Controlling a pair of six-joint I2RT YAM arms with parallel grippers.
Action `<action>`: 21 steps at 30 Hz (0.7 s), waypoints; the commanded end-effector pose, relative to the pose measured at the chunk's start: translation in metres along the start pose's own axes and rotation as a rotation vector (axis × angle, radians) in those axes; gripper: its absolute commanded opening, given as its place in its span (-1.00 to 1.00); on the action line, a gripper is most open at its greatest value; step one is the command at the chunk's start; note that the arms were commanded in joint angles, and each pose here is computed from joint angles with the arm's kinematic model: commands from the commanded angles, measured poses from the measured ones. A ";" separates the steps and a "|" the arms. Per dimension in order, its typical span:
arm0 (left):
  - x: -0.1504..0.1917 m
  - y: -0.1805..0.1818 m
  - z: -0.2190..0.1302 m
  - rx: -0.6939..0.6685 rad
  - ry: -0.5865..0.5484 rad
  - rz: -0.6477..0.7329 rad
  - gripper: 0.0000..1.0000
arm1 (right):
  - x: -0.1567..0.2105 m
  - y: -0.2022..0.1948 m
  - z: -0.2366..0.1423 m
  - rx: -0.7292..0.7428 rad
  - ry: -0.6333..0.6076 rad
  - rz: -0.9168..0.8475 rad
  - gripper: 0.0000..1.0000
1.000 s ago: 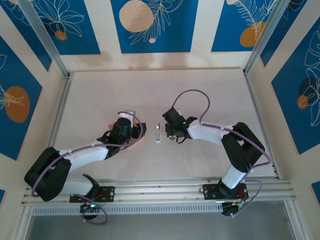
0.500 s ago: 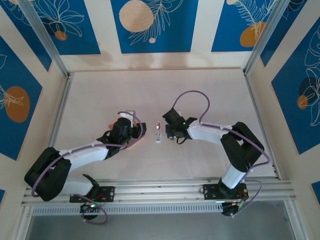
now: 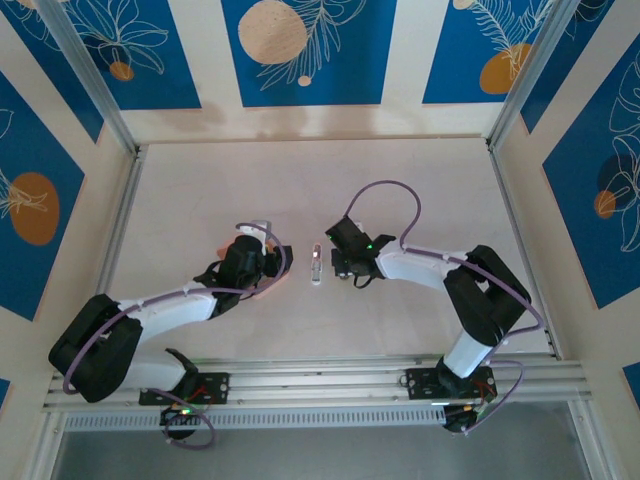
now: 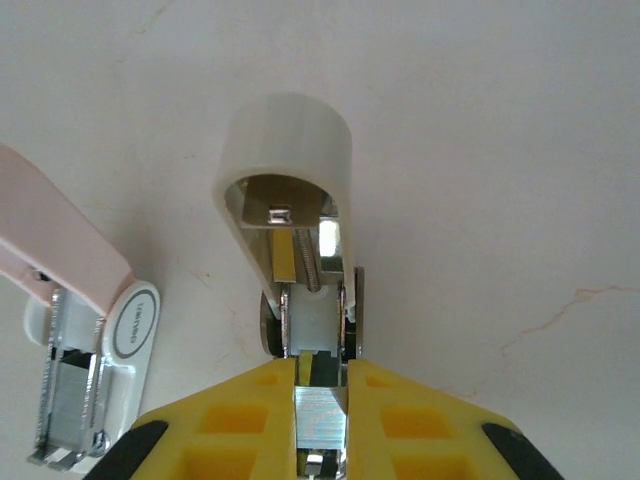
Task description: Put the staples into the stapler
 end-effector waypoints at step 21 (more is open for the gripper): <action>-0.004 0.001 0.000 0.018 -0.031 0.003 0.23 | 0.000 0.005 0.002 -0.008 0.008 -0.008 -0.67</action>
Point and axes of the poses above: each hand's point on the last joint's axis, 136 mm out from that joint toward the fingers, its own z axis out along the fingers, its own y axis along the line the jaws close on, x = y × z, the point moved 4 cm from there along -z, back along the fingers, and after that the axes turned 10 degrees about z, right-handed, at the moved point
